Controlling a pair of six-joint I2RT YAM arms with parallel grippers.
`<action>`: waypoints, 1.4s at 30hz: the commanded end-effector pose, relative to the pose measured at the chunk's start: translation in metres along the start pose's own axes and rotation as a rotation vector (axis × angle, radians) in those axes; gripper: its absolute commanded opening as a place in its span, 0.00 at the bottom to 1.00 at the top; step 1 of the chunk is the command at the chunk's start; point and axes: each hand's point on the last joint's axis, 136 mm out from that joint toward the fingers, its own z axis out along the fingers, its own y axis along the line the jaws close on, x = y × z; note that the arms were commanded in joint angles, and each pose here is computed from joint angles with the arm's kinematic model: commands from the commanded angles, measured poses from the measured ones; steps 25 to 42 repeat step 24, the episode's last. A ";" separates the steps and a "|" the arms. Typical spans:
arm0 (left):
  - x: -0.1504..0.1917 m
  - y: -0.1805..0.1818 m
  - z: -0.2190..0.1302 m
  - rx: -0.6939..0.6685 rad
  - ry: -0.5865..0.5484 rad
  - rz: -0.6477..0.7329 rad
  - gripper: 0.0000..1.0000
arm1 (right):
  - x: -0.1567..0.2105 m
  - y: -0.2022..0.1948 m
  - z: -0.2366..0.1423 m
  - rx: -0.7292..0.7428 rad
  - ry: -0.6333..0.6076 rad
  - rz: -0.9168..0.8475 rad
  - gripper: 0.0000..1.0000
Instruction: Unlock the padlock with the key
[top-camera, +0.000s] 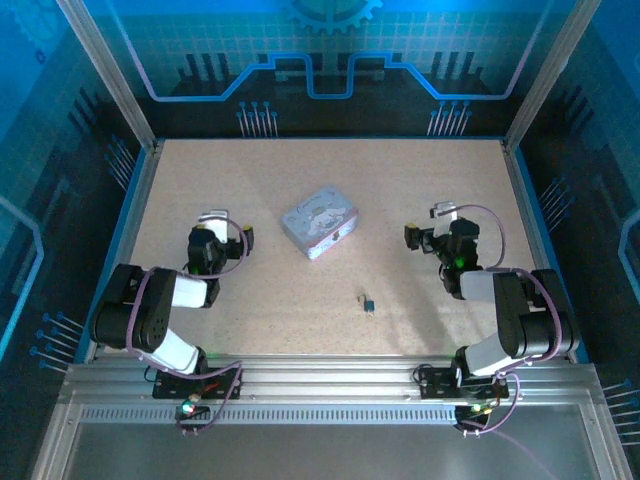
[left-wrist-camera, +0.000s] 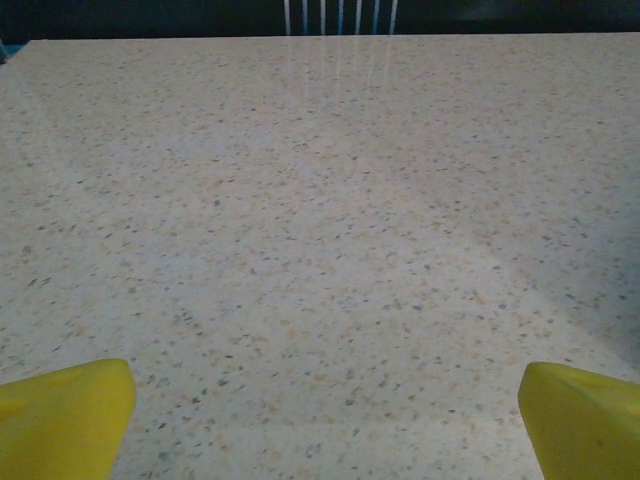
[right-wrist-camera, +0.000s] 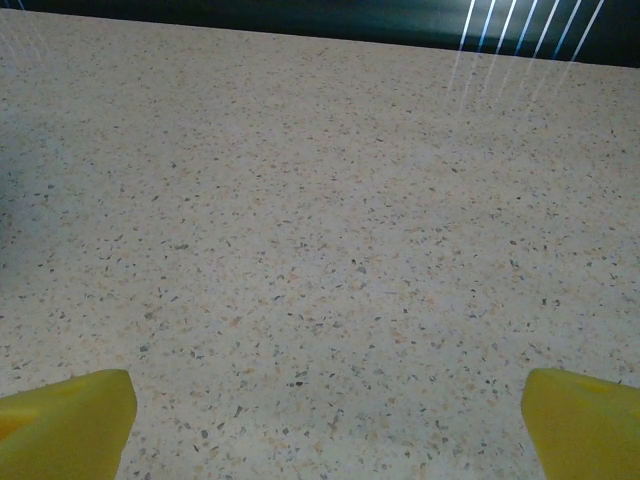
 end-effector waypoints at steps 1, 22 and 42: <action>-0.015 0.006 0.006 0.007 -0.021 -0.060 0.99 | -0.005 -0.001 0.002 0.013 -0.011 -0.018 1.00; -0.015 0.006 0.006 0.009 -0.026 -0.063 0.99 | -0.005 0.000 0.002 0.015 -0.008 -0.022 1.00; -0.016 0.006 0.006 0.009 -0.027 -0.063 0.99 | -0.005 0.000 0.002 0.014 -0.009 -0.021 1.00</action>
